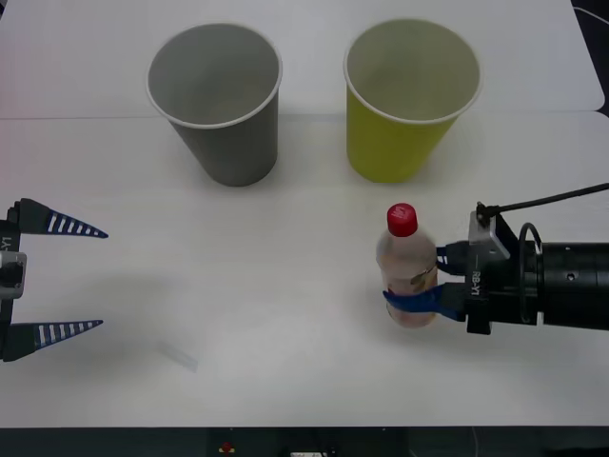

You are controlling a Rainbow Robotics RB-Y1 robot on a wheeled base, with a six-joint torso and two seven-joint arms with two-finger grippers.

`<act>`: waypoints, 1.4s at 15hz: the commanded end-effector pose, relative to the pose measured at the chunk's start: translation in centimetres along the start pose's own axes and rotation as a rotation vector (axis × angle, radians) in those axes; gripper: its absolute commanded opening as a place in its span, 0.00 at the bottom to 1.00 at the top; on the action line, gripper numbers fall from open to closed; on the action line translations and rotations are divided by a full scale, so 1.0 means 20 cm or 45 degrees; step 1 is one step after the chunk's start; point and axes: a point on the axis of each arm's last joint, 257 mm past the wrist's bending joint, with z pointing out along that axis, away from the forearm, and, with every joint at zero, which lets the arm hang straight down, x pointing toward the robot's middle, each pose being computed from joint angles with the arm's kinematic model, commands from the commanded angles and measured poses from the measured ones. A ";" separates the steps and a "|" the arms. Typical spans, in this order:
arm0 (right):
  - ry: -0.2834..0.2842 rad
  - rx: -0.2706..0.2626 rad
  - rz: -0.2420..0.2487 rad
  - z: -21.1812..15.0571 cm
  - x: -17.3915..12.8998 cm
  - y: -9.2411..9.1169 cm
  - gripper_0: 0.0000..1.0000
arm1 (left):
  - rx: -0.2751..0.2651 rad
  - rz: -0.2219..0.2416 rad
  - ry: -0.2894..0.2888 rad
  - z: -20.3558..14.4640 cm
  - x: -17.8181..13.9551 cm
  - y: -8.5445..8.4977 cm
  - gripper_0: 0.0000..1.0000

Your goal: Put the can into the green bin and the plastic bottle into the gray bin

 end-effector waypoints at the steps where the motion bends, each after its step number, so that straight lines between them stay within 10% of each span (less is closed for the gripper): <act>1: 0.010 0.048 0.083 -0.03 -0.11 -0.01 0.00 | 0.000 0.000 0.000 0.00 0.00 0.00 1.00; 9: 0.160 0.133 0.209 -0.10 -0.41 -0.04 0.00 | 0.000 0.000 0.000 0.00 0.00 0.00 1.00; 21: 0.274 0.085 -0.045 0.10 -0.90 -0.24 0.00 | 0.000 0.000 0.000 0.00 0.00 0.00 1.00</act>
